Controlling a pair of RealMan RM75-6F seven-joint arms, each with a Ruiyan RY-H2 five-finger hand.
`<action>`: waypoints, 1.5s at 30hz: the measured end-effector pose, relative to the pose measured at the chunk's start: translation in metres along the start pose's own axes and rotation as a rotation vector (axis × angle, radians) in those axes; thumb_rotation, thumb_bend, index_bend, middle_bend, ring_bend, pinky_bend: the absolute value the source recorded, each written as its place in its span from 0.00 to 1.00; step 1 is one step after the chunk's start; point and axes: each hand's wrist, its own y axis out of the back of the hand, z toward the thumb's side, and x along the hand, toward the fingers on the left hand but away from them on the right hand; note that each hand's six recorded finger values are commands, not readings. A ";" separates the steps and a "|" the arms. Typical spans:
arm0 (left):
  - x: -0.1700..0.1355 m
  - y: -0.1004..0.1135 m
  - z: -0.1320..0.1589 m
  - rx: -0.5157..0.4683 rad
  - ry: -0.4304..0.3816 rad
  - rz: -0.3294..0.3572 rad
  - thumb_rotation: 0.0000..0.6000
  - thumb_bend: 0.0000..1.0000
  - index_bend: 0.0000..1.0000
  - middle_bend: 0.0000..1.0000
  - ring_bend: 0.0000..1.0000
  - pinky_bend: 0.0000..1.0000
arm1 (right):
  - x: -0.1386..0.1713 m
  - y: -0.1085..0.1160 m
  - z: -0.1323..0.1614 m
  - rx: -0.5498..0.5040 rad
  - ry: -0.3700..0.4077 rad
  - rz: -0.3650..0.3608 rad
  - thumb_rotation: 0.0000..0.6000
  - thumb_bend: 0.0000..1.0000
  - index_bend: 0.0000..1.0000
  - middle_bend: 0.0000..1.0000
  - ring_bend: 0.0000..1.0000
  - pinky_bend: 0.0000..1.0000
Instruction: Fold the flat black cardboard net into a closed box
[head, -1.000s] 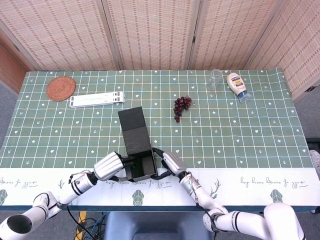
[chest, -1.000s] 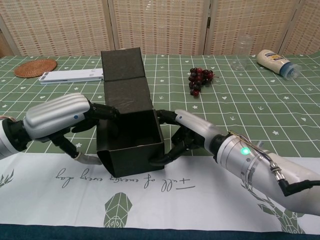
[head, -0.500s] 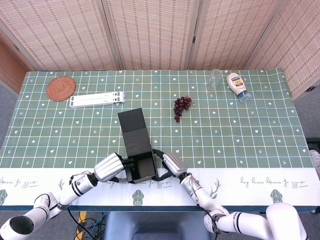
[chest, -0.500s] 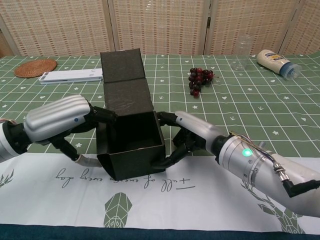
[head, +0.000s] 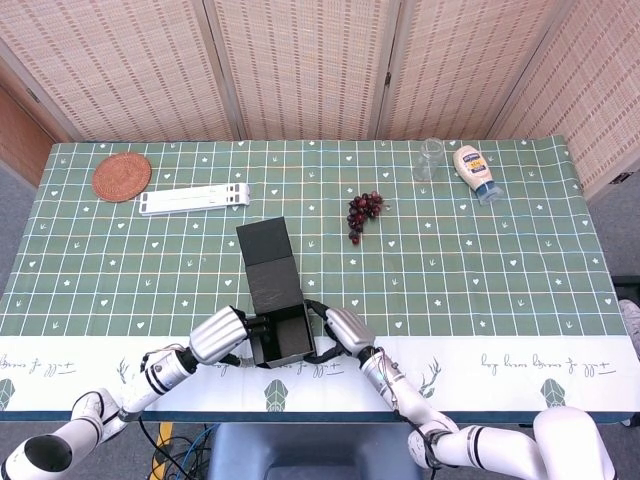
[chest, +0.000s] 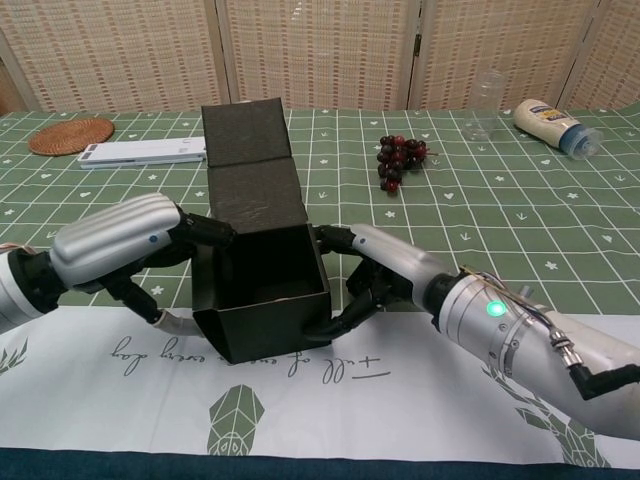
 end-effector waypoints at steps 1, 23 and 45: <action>0.000 0.000 0.000 -0.001 -0.002 -0.002 1.00 0.09 0.70 0.56 0.83 0.79 | 0.000 0.000 0.000 0.002 0.002 0.000 1.00 0.53 0.21 0.40 0.92 1.00; 0.003 0.014 0.006 0.035 -0.042 0.068 1.00 0.09 0.59 0.49 0.80 0.77 | -0.001 -0.003 0.001 0.033 0.018 0.012 1.00 0.55 0.19 0.40 0.92 1.00; 0.005 0.002 0.010 -0.006 -0.030 0.072 1.00 0.09 0.68 0.54 0.83 0.77 | -0.001 -0.005 -0.002 0.030 -0.008 0.034 1.00 0.55 0.06 0.35 0.92 1.00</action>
